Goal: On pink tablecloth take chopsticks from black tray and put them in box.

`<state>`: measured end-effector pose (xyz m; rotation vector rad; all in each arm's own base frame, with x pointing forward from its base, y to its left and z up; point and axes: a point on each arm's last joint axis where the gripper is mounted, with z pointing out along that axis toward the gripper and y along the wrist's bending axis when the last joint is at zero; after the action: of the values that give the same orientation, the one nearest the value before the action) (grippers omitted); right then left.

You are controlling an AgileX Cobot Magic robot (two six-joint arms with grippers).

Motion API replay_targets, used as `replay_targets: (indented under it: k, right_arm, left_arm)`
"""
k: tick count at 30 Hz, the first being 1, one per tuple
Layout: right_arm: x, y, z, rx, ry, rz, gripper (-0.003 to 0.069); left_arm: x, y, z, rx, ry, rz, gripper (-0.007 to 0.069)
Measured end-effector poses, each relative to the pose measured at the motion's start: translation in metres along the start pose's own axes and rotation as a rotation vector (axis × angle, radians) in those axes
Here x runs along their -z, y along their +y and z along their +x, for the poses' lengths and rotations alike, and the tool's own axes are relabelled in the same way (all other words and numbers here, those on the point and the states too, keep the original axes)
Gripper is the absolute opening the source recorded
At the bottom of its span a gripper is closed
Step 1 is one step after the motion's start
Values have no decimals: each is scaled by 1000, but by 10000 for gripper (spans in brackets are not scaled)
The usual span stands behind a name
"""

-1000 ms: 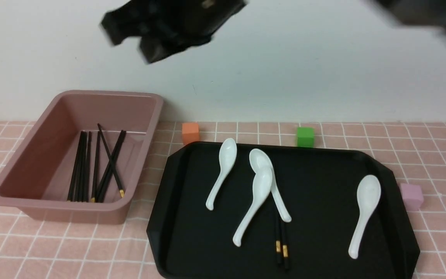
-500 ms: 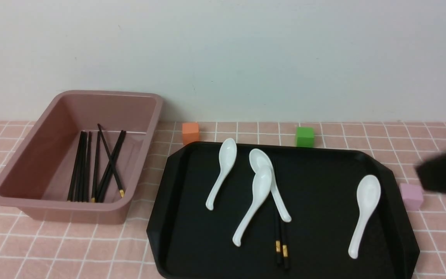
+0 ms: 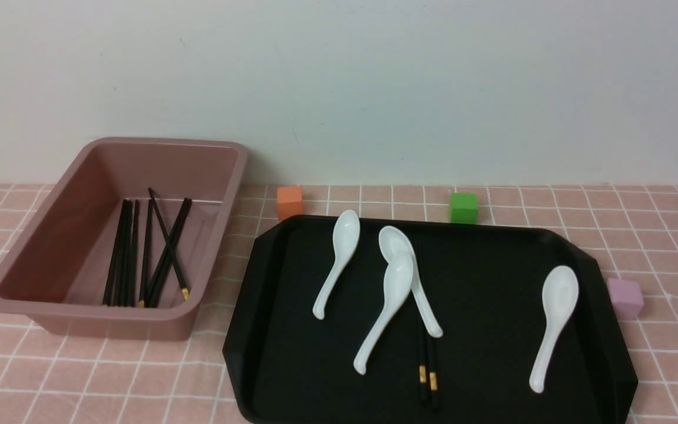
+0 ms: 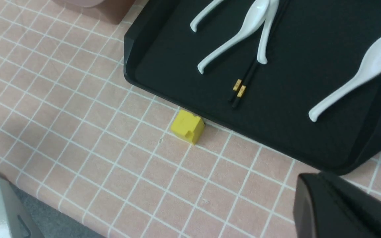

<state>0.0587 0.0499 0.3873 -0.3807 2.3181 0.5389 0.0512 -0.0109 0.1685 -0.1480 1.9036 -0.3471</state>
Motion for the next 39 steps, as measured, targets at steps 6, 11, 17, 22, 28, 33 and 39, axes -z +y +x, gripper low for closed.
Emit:
replay_targets:
  k: [6, 11, 17, 22, 28, 33, 39]
  right_arm:
    - [4, -4, 5, 3, 23, 27, 18]
    - [-5, -12, 11, -9, -13, 73, 18]
    - [-57, -46, 49, 43, -257, 181, 21]
    - [-88, -72, 100, 59, -447, 288, 20]
    - [-113, -93, 149, 29, -569, 413, 21]
    - [-113, -95, 157, 28, -559, 445, 21]
    - [-114, -95, 159, 17, -519, 443, 21]
  left_arm:
    - [0, 0, 0, 0, 0, 0, 239]
    - [0, 0, 0, 0, 0, 0, 239]
    - [0, 0, 0, 0, 0, 0, 239]
    - [0, 0, 0, 0, 0, 0, 239]
    - [0, 0, 0, 0, 0, 0, 239]
    - [0, 0, 0, 0, 0, 0, 239]
    - [0, 0, 0, 0, 0, 0, 239]
